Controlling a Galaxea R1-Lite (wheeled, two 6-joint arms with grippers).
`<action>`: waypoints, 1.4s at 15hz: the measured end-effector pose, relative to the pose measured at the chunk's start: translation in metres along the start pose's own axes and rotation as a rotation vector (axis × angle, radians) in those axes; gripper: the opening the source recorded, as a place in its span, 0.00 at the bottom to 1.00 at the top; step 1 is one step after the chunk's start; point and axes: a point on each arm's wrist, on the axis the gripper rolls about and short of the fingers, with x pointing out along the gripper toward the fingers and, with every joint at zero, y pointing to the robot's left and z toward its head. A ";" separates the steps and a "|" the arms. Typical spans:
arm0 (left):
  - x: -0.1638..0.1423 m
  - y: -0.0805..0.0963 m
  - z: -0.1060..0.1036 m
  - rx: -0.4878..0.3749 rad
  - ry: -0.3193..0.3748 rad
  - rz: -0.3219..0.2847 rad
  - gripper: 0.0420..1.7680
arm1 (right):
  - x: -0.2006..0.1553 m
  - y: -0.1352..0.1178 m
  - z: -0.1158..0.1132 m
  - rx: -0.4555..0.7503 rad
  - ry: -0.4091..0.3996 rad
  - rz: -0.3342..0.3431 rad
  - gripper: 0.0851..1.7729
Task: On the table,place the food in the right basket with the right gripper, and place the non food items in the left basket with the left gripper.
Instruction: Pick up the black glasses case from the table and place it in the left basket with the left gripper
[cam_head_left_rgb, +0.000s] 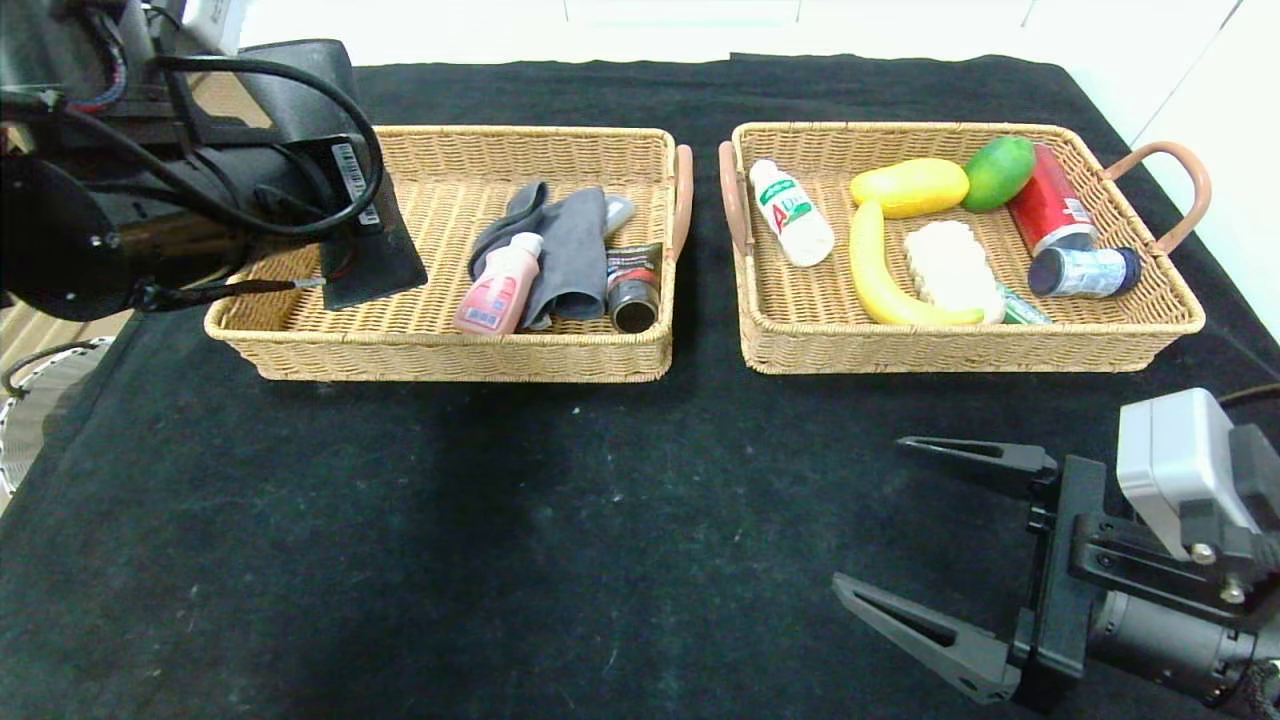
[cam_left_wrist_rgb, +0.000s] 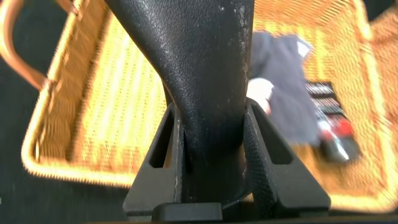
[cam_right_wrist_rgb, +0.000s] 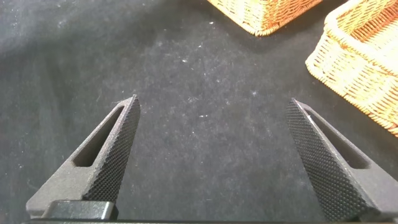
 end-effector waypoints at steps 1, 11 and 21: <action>0.007 -0.001 0.001 -0.002 -0.012 0.009 0.33 | 0.000 0.000 0.000 0.001 -0.001 0.000 0.96; 0.067 0.000 -0.010 0.001 -0.004 0.081 0.32 | -0.002 0.000 0.003 -0.002 -0.011 -0.004 0.96; 0.074 -0.004 -0.019 0.013 0.020 0.094 0.70 | -0.005 -0.002 0.005 -0.007 -0.023 -0.014 0.96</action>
